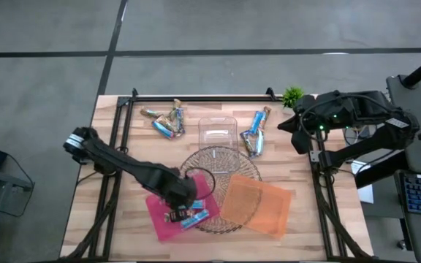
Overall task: Pick and place Granola Bars by type
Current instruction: Put the orange granola bar into the transparent bin
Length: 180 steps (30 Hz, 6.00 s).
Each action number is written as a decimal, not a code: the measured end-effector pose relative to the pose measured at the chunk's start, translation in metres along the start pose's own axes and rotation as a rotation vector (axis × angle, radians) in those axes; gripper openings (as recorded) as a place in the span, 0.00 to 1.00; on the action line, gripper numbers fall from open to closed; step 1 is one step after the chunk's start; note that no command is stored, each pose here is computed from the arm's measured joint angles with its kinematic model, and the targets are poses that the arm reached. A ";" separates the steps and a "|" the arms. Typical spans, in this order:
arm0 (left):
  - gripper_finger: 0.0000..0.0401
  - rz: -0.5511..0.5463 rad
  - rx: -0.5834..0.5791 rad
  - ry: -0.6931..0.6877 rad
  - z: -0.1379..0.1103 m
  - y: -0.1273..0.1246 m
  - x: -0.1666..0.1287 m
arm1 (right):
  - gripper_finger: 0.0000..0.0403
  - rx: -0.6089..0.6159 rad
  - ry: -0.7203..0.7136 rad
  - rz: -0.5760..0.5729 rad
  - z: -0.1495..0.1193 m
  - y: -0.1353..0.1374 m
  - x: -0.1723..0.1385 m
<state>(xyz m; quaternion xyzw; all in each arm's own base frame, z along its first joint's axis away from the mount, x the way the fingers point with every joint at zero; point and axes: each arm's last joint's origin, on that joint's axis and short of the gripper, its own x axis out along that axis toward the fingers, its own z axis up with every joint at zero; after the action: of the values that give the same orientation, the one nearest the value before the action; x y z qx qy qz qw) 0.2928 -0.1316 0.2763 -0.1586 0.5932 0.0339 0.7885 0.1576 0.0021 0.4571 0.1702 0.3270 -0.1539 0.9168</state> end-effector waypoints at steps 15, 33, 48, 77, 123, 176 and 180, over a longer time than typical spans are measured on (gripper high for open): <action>0.00 0.127 0.047 -0.702 -0.013 0.052 -0.134 | 0.02 -0.014 0.030 -0.016 0.007 0.009 0.022; 0.00 0.246 0.099 -0.906 -0.021 0.118 -0.172 | 0.02 0.032 0.002 -0.027 0.014 0.003 0.026; 0.00 0.200 0.143 -0.927 -0.029 0.128 -0.183 | 0.02 0.370 0.158 -0.253 0.035 -0.042 0.092; 0.00 0.172 0.127 -0.926 -0.029 0.127 -0.183 | 0.16 0.814 0.402 -0.481 -0.089 -0.110 0.209; 0.00 0.127 0.035 -0.930 -0.028 0.127 -0.182 | 0.62 1.001 0.470 -0.588 -0.101 -0.133 0.278; 0.00 0.125 0.032 -0.931 -0.028 0.127 -0.182 | 0.18 1.006 0.595 -0.688 -0.119 -0.140 0.302; 0.00 0.125 0.032 -0.930 -0.028 0.127 -0.182 | 0.16 1.005 0.562 -0.662 -0.113 -0.138 0.294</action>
<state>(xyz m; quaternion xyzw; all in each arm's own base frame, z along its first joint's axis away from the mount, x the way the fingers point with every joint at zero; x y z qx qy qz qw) 0.1821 0.0052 0.4152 -0.0784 0.1856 0.1400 0.9694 0.2585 -0.1250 0.1545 0.5014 0.4770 -0.5111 0.5098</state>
